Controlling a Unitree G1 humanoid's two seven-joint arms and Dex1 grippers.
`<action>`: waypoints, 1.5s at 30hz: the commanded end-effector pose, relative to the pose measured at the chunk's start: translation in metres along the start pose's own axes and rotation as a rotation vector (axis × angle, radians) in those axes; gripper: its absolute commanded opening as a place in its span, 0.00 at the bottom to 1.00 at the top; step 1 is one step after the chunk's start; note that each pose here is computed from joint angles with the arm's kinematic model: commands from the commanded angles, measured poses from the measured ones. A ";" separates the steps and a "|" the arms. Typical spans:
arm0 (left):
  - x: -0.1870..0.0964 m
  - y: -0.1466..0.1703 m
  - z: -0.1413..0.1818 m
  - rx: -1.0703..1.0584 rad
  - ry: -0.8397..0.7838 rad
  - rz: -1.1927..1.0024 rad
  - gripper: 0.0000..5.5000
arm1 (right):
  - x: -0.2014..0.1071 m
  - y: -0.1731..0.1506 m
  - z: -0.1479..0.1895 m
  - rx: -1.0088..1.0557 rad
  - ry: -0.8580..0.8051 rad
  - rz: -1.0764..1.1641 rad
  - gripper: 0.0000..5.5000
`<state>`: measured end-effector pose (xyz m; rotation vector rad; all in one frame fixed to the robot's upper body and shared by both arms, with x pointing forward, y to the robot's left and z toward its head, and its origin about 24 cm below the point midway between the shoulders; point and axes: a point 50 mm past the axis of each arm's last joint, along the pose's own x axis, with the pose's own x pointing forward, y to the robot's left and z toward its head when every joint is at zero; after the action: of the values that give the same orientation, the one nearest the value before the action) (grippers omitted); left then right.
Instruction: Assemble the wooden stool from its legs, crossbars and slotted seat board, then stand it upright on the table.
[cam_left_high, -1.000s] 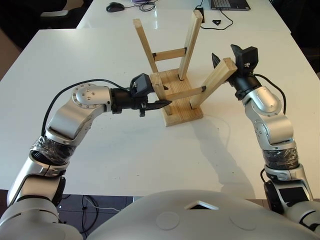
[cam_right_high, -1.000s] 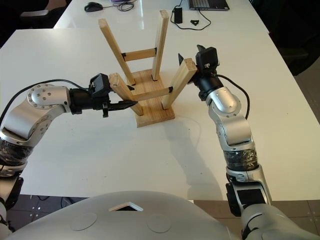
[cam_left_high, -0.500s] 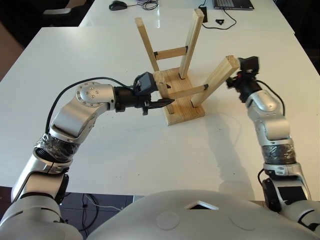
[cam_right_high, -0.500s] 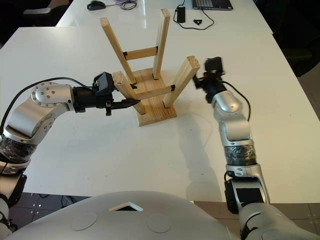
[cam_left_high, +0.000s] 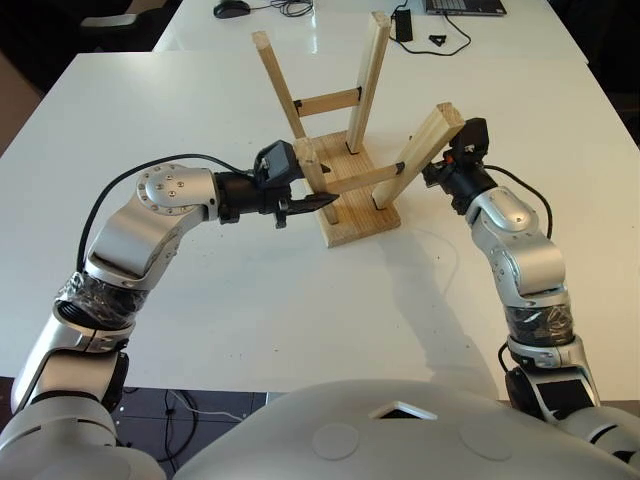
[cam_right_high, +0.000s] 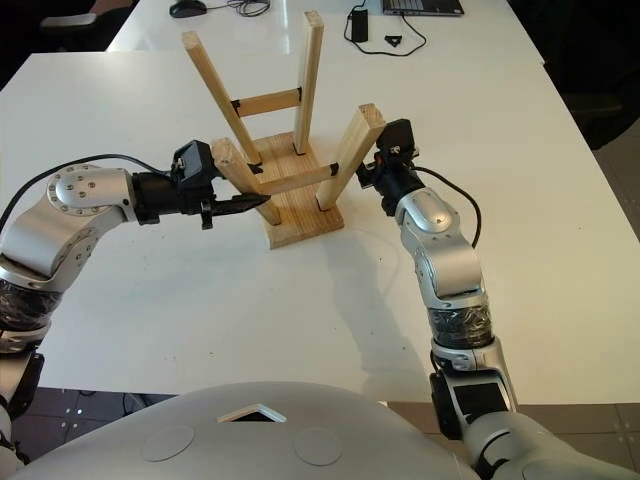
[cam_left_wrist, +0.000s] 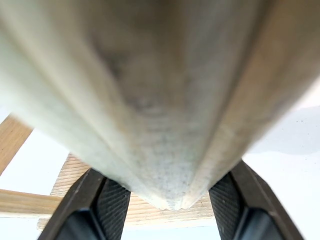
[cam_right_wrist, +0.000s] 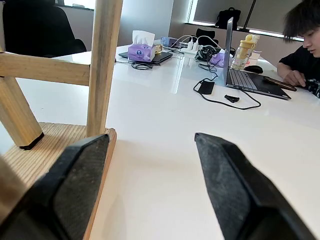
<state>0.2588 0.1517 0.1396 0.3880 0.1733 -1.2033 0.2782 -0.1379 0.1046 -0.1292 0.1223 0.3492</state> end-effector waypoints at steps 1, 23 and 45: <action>0.012 -0.026 -0.062 -0.174 0.303 -0.052 0.37 | -0.013 0.094 0.054 0.004 -0.215 0.561 0.58; 0.049 -0.056 -0.018 -0.157 0.045 -0.145 0.68 | 0.018 -0.017 0.028 -0.129 -0.104 0.161 0.58; 0.026 -0.075 -0.024 -0.136 0.099 -0.021 0.68 | 0.011 -0.055 -0.032 -0.229 0.113 0.077 0.58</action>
<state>0.2033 0.1045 0.0904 0.2894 0.3534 -1.2324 0.3074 -0.1878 0.0758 -0.3561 0.2075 0.4317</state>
